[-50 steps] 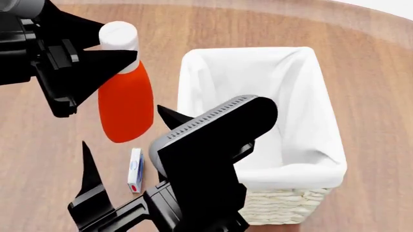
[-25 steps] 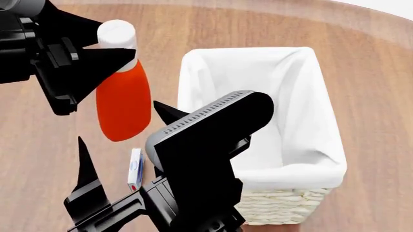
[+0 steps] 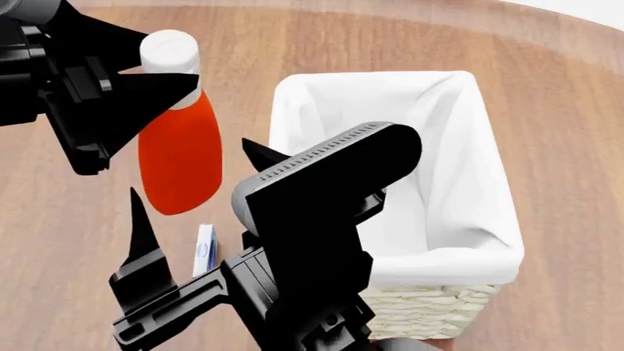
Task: Pick up the ketchup, and put it in the basket.
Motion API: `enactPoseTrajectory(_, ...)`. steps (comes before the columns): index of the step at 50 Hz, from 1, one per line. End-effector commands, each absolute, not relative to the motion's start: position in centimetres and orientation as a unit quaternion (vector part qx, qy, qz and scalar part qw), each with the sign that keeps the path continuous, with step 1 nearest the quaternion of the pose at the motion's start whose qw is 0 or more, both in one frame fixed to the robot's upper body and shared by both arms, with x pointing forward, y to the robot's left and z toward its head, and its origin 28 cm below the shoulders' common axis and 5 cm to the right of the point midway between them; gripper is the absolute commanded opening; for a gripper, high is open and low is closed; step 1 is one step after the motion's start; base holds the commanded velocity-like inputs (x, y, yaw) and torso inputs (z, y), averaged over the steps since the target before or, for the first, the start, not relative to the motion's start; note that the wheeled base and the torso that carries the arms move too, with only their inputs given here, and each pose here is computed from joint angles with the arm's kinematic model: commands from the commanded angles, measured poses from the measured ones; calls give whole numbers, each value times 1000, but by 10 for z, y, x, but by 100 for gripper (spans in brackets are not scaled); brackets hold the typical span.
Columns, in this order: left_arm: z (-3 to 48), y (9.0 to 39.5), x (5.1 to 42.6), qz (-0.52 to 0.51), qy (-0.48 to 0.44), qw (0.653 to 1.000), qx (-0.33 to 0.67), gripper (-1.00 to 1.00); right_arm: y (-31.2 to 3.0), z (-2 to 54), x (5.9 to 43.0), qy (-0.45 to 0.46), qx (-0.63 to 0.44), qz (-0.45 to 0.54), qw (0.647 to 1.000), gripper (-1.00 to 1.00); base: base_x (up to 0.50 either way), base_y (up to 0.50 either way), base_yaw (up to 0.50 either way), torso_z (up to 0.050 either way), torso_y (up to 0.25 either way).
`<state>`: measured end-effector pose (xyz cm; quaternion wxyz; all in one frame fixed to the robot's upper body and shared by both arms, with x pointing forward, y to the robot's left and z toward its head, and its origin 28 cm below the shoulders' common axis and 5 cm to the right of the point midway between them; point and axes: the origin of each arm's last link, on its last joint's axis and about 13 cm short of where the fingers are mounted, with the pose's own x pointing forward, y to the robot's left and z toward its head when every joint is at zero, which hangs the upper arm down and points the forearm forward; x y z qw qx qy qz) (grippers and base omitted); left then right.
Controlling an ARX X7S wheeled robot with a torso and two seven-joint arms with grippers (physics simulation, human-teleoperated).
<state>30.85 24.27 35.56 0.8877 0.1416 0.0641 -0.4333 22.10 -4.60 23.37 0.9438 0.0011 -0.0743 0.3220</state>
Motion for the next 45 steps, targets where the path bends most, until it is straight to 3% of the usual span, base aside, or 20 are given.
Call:
enactPoseTrajectory(1,359,244,306,-433,58,889,139,-100,-43,228,228,-68,6,321,945,100,0,0,0,0,0)
enactPoseTrajectory(45,356,240,306,-439,58,886,137,-100,-36,216,246,-58,25,327,943,100,0,0,0,0,0)
